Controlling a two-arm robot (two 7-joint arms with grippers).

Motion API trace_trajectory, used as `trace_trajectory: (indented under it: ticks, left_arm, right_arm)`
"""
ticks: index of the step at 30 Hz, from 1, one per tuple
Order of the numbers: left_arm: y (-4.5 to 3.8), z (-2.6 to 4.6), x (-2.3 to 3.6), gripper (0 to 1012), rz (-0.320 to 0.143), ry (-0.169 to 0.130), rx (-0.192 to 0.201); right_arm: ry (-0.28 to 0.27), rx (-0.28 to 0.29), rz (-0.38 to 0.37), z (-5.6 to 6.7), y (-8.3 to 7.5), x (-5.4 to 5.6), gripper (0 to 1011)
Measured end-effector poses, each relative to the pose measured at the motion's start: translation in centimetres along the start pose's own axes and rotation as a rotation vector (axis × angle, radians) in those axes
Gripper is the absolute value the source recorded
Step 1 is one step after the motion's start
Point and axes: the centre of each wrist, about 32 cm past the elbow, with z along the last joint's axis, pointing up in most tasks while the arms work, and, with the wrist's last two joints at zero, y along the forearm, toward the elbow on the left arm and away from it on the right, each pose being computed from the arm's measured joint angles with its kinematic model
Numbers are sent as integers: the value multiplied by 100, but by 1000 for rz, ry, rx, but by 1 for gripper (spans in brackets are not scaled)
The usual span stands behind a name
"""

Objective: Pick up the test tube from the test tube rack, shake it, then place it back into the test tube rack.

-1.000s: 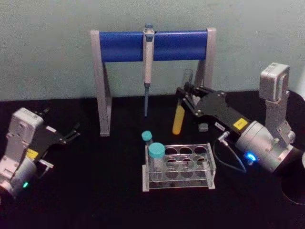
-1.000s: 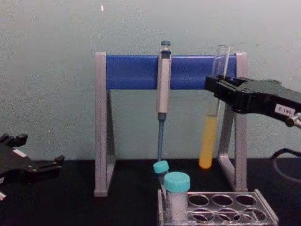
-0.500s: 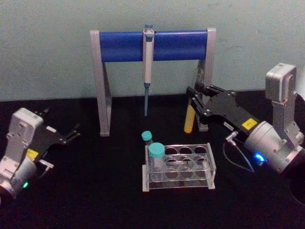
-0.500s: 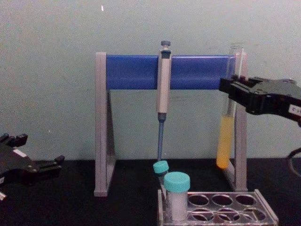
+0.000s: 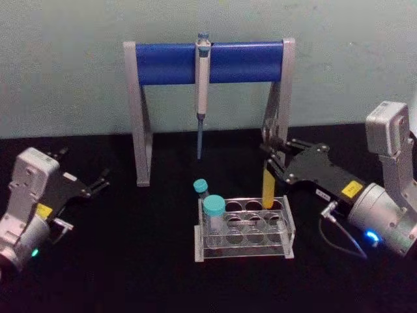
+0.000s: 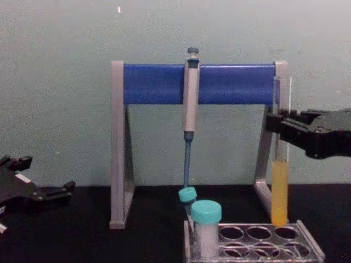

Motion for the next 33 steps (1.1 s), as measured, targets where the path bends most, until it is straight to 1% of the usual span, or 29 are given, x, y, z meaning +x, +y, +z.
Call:
trace_trajectory:
  ticks: [5, 8, 12, 15, 17, 20, 21, 25, 33]
  left_arm:
    - [0, 0, 0, 1001, 0, 0, 0]
    - [0, 0, 0, 1001, 0, 0, 0]
    - [0, 0, 0, 1001, 0, 0, 0]
    - [0, 0, 0, 1001, 0, 0, 0]
    - [0, 0, 0, 1002, 0, 0, 0]
    - [0, 0, 0, 1001, 0, 0, 0]
    - [0, 0, 0, 1001, 0, 0, 0]
    - [0, 0, 0, 1001, 0, 0, 0]
    - [0, 0, 0, 1002, 0, 0, 0]
  right_arm:
    - [40, 7, 48, -5, 8, -44, 235]
    - [76, 20, 78, -22, 68, -61, 235]
    - [95, 36, 92, -38, 130, -65, 235]
    - [107, 70, 100, -54, 218, -63, 234]
    - [107, 84, 96, -62, 248, -58, 234]
    - [106, 117, 72, -82, 310, -44, 234]
    - [106, 117, 72, -82, 310, -44, 234]
    - [102, 141, 24, -114, 350, -10, 235]
    - [86, 143, -33, -123, 349, 37, 235]
